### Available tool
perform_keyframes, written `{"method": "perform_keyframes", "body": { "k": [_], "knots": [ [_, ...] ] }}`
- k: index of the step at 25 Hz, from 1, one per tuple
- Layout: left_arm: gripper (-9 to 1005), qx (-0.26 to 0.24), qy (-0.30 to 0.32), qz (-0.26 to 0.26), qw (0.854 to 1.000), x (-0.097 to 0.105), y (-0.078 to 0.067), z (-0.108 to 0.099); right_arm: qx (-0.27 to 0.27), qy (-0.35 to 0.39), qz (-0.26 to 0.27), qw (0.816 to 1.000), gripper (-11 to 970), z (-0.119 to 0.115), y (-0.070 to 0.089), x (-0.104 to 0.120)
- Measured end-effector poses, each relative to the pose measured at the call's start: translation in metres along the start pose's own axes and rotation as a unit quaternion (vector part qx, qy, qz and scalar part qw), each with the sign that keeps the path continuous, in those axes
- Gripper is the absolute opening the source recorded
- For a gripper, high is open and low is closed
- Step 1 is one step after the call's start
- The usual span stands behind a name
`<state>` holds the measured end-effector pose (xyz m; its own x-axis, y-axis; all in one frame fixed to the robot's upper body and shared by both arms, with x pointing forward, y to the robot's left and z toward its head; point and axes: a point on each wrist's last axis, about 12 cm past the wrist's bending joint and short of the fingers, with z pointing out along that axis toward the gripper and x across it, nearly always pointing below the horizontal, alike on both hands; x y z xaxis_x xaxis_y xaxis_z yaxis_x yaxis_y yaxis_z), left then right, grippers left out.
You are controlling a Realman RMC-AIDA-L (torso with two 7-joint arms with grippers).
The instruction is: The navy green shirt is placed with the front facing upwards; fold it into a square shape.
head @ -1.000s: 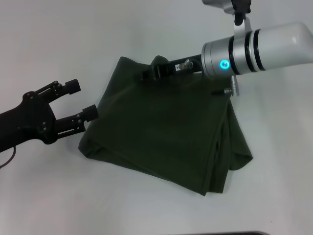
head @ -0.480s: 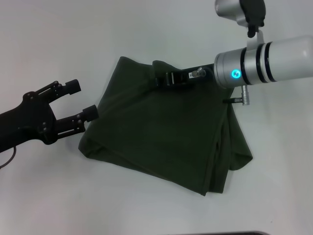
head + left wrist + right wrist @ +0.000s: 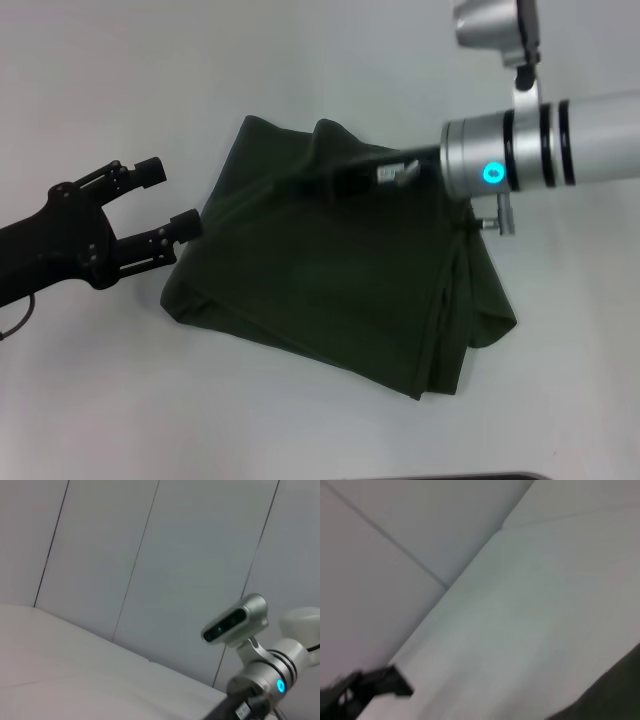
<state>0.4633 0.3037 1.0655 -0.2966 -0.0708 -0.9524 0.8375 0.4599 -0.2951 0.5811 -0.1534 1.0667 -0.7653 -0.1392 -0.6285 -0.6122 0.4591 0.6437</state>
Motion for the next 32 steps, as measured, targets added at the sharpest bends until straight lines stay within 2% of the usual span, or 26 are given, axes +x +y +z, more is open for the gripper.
{"method": "perform_keyframes", "body": {
  "k": [6, 12, 21, 27, 32],
  "knots": [
    [875, 0.001, -0.002, 0.001, 1.0, -0.001, 0.001, 0.002, 0.004, 0.051, -0.01, 0.999, 98, 0.008, 0.003, 0.012],
    [876, -0.001, -0.002, 0.001, 1.0, -0.001, 0.001, 0.002, 0.029, 0.073, 0.005, 0.997, 98, 0.007, -0.005, 0.024],
    [875, -0.002, -0.002, 0.0, 1.0, -0.002, 0.002, 0.005, 0.045, 0.07, 0.013, 0.996, 97, -0.002, -0.013, 0.035],
    [876, -0.006, -0.001, 0.0, 1.0, -0.002, 0.004, 0.007, 0.019, 0.059, -0.02, 0.998, 97, -0.008, -0.007, 0.034],
    [875, -0.008, -0.001, -0.004, 1.0, -0.002, 0.006, 0.011, -0.023, 0.067, -0.054, 0.996, 97, -0.006, 0.004, 0.033]
  ]
}}
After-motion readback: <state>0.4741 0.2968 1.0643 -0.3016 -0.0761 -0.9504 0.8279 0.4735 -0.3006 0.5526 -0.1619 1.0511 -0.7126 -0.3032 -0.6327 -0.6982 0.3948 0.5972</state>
